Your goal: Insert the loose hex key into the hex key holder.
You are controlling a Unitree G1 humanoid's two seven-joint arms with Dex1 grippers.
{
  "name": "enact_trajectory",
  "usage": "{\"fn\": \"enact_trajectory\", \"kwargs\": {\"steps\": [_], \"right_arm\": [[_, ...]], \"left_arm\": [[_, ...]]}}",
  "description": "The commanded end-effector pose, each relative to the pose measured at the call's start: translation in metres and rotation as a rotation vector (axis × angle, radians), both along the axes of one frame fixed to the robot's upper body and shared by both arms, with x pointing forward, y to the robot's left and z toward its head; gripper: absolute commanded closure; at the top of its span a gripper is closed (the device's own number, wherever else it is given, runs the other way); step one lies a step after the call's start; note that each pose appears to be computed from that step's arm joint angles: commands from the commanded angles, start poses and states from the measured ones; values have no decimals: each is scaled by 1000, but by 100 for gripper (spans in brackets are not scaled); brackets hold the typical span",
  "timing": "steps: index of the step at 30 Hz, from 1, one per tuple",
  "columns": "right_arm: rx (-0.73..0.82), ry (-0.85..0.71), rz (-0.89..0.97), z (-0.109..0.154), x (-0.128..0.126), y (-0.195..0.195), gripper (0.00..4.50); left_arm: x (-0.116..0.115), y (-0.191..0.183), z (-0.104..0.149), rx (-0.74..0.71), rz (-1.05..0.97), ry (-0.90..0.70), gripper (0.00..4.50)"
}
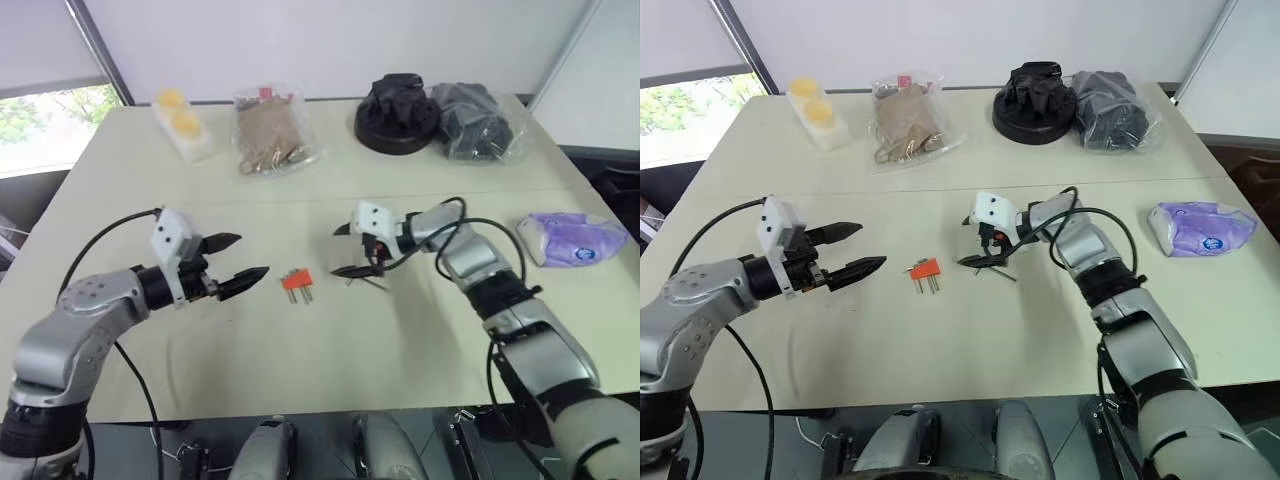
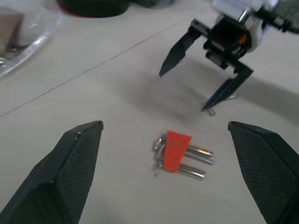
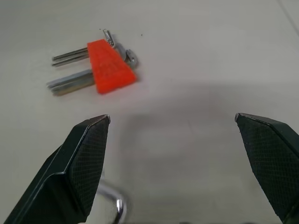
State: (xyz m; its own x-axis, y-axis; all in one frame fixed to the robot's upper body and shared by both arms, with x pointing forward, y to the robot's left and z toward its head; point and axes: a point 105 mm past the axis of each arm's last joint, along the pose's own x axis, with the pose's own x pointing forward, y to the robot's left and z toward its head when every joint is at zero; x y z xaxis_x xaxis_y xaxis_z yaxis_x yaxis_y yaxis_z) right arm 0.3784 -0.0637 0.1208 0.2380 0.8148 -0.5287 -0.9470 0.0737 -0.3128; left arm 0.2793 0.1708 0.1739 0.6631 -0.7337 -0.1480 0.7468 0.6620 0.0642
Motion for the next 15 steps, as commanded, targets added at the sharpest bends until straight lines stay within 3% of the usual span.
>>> {"fn": "enact_trajectory", "kwargs": {"steps": [1,15], "right_arm": [[-18,-34,59,4,1,6,4],[-40,-12,141,-10,-4,26,4]], "left_arm": [[-7,4,13,7,21,-47,0],[-11,9,16,15,58,-50,0]]}}
